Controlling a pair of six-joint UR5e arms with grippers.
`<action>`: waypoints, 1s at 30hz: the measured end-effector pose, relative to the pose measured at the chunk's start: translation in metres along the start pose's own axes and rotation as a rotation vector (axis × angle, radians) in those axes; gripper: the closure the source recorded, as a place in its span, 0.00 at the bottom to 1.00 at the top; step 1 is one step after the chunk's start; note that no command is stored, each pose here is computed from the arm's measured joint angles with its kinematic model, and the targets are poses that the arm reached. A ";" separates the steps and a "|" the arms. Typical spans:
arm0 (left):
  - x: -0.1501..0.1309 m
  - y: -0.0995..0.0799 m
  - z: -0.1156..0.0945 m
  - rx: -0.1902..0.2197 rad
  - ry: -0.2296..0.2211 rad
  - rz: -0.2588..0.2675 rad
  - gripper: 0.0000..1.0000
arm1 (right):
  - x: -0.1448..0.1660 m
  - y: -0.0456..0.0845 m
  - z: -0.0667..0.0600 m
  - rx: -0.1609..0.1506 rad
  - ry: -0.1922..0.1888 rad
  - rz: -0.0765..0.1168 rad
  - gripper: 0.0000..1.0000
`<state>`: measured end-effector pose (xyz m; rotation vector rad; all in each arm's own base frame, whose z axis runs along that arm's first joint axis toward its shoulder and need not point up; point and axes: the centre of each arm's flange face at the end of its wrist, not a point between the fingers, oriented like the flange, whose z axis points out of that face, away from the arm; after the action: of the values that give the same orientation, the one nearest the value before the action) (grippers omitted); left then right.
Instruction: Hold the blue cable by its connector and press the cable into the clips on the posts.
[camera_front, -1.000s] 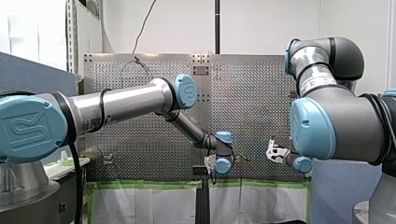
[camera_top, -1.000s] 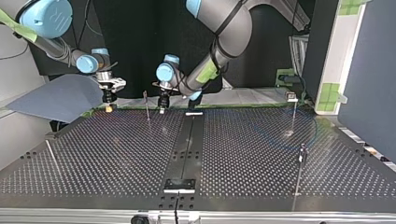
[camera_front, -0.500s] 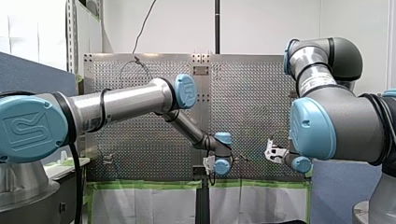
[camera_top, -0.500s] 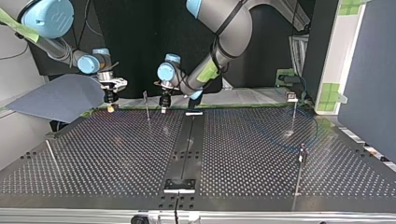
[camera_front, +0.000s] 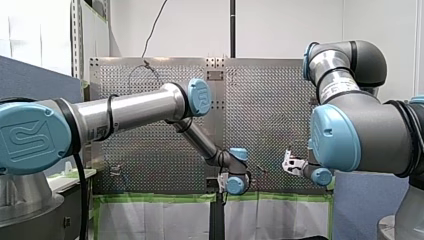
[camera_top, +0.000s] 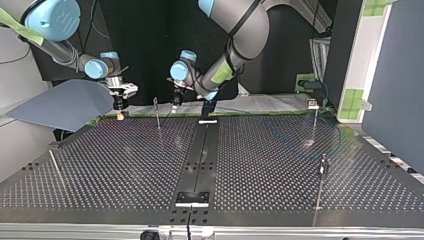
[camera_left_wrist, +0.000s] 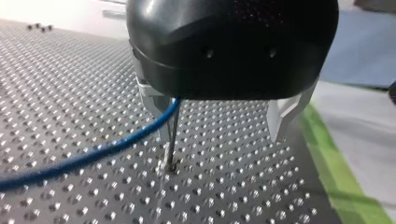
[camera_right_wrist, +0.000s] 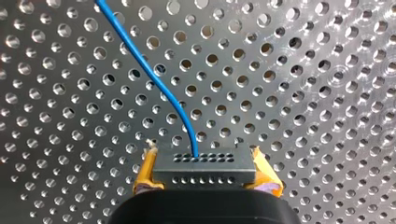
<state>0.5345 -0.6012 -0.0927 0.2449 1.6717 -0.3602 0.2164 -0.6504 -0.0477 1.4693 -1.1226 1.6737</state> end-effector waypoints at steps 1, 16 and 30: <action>-0.002 -0.002 -0.001 0.005 0.005 0.007 0.02 | 0.000 -0.001 0.000 0.001 0.000 0.000 1.00; -0.005 -0.050 -0.039 0.080 0.049 0.076 0.02 | -0.002 -0.006 0.000 0.008 -0.005 0.003 1.00; -0.014 -0.086 -0.050 0.099 0.018 0.106 0.02 | -0.004 -0.008 0.000 0.010 -0.012 0.008 1.00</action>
<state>0.4587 -0.6610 -0.0660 0.4104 1.6533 -0.3625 0.2244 -0.6464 -0.0499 1.4847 -1.1294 1.6806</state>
